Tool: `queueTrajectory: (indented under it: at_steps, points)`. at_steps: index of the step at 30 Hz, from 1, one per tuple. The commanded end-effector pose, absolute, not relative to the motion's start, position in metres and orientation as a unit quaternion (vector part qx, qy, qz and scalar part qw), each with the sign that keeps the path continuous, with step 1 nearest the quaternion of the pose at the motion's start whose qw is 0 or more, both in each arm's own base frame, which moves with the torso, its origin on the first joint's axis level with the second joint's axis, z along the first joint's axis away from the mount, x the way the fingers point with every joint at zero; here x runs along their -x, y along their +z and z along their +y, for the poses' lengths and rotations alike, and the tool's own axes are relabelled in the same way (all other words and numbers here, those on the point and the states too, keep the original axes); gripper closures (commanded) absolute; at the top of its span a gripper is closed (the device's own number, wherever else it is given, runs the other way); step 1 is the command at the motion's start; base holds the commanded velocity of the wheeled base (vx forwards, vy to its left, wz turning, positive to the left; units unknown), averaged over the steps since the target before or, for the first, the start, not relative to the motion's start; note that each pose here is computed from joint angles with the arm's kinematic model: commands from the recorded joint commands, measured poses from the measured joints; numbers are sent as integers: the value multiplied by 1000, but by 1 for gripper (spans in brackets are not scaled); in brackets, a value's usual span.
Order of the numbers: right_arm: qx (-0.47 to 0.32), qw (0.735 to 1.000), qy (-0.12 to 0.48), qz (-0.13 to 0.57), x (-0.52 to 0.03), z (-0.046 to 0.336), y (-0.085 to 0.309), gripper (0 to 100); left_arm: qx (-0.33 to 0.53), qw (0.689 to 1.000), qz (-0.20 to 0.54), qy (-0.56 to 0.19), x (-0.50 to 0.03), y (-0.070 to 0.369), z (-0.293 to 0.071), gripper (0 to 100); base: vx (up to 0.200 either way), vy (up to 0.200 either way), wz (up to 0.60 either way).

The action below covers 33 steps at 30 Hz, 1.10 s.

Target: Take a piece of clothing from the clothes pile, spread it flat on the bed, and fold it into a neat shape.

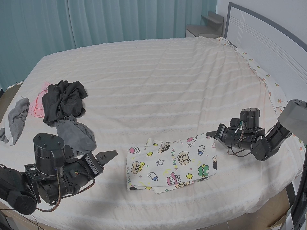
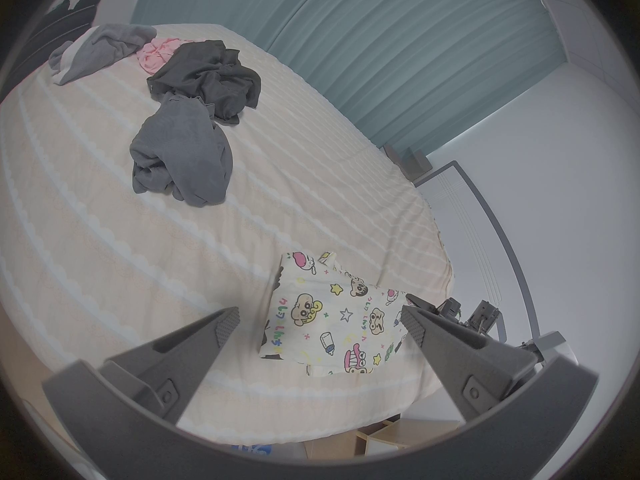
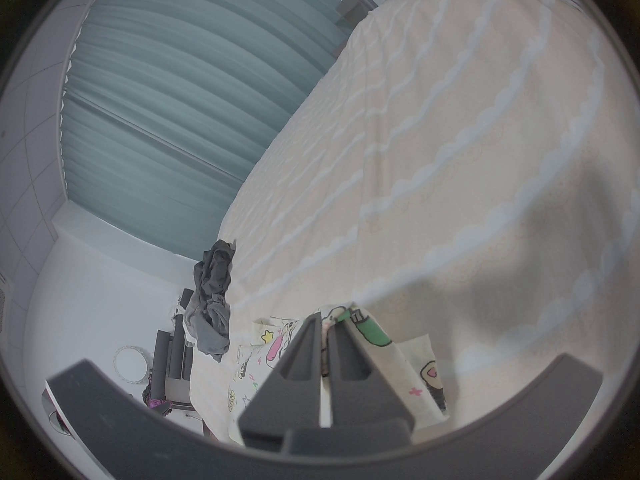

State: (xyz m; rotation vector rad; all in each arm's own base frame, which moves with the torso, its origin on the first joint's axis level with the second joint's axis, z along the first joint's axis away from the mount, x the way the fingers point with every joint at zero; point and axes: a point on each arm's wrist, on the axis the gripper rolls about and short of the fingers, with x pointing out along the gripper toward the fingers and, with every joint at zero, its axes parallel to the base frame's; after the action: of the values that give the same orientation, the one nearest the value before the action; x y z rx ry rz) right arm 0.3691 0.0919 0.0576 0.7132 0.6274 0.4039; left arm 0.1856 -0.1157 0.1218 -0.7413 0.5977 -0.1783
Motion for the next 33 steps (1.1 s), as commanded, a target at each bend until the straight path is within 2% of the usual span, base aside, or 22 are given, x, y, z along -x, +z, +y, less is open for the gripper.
queueTrajectory:
  at_steps: [1, 8, 9, 17, 23, 27, 29, 33]
  points:
    - [-344, 871, 187, 296, -367, 86, 59, 100, 356, 885, 287, -85, -186, 122, -116, 0, 0, 0, 0]
    - [-346, 868, 183, 306, -363, 84, 50, 100, 356, 885, 288, -85, -186, 121, -116, 0, 0, 0, 0]
    - [-347, 867, 182, 307, -363, 84, 49, 0, 356, 885, 288, -85, -186, 121, -116, 0, 0, 0, 0]
    - [-341, 868, 175, 316, -347, 78, 48, 0, 348, 883, 305, -80, -186, 113, -116, 0, 0, 0, 0]
    - [-317, 866, 174, 345, -327, 74, 37, 0, 336, 864, 365, -83, -197, 89, -116, 0, 0, 0, 0]
    - [-307, 864, 183, 355, -321, 75, 29, 0, 319, 861, 387, -83, -207, 76, -113, 0, 0, 0, 0]
    - [-311, 854, 209, 362, -319, 78, 24, 0, 295, 859, 410, -84, -217, 55, -112, 0, 0, 0, 0]
    - [-311, 849, 227, 362, -321, 85, 21, 0, 296, 862, 403, -84, -236, 35, -113, 0, 0, 0, 0]
